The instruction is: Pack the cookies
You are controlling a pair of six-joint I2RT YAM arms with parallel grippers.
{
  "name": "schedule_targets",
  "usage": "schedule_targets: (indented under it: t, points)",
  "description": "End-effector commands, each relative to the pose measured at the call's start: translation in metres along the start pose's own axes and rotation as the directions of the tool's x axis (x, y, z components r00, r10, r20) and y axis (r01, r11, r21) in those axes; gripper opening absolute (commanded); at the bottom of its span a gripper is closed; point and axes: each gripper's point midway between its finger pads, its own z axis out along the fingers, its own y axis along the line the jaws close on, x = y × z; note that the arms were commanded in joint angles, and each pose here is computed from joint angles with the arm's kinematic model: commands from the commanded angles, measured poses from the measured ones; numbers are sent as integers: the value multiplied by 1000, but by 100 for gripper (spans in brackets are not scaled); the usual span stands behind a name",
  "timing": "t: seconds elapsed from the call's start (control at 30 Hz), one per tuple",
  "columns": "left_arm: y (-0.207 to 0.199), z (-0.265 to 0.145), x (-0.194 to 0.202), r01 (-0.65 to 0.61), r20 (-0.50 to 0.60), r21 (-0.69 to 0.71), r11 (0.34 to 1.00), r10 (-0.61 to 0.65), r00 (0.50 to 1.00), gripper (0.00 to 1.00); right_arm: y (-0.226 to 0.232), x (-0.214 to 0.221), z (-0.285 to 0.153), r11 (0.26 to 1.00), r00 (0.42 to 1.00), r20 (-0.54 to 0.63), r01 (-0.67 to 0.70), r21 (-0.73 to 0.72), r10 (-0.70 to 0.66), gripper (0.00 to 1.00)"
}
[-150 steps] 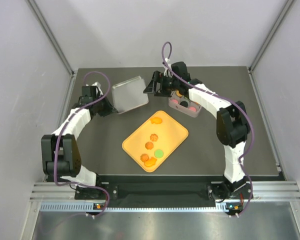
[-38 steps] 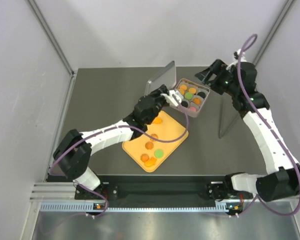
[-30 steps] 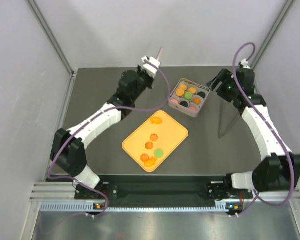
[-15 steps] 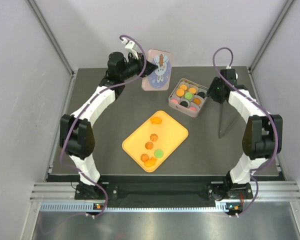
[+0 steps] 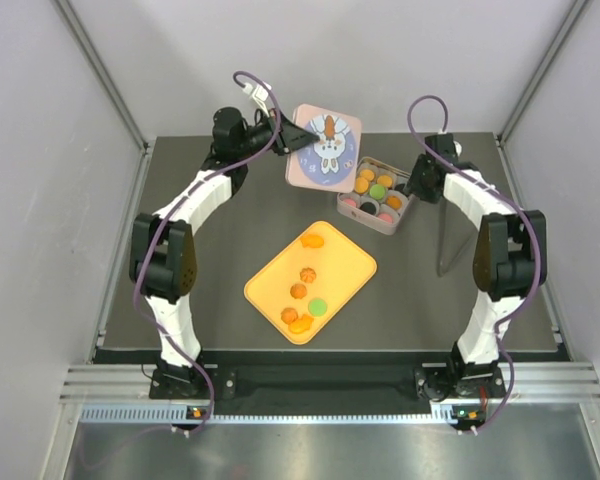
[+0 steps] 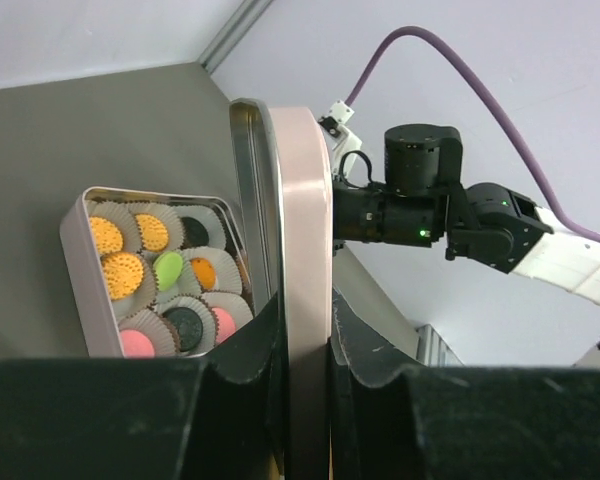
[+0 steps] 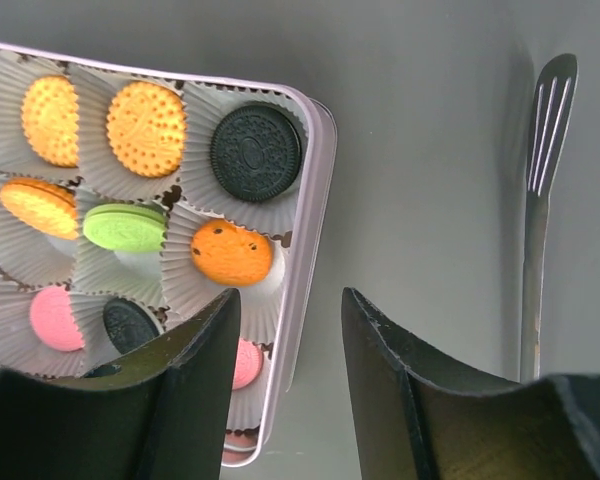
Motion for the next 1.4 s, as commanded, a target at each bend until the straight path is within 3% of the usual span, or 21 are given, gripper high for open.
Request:
schedule_targets:
  t: [0.0, 0.2, 0.5, 0.73, 0.93, 1.2, 1.27, 1.3, 1.37]
  points:
    - [-26, 0, -23, -42, 46, 130, 991, 36, 998, 0, 12, -18, -3, 999, 998, 50, 35, -6, -35, 45]
    - [-11, 2, -18, 42, 32, 158, 987, -48, 998, 0, 12, -10, 6, 997, 997, 20, 75, -3, -75, 43]
    - [8, 6, -3, 98, 1, 154, 983, -99, 995, 0, 24, -5, 17, 987, 988, -6, 151, -51, -152, 29]
    - [26, 4, 3, 144, -7, 145, 979, -145, 989, 0, 30, -4, 24, 960, 962, 6, 274, -63, -274, 0]
    - [41, 3, 10, 180, -15, 125, 976, -180, 984, 0, 31, -2, 31, 930, 933, 16, 360, -67, -360, 0]
    - [57, 5, 23, 289, -8, 134, 948, -290, 957, 0, 51, -5, 25, 938, 947, 38, 321, -133, -319, 3]
    - [58, 5, 25, 309, 7, 145, 940, -313, 950, 0, 53, -11, 19, 941, 951, 53, 309, -135, -304, 10]
    - [61, 6, 28, 321, 6, 143, 936, -325, 946, 0, 54, -13, 17, 944, 953, 59, 303, -132, -297, 23]
    - [63, 8, 32, 342, 17, 146, 928, -348, 937, 0, 56, -20, 8, 949, 958, 79, 285, -133, -277, 31]
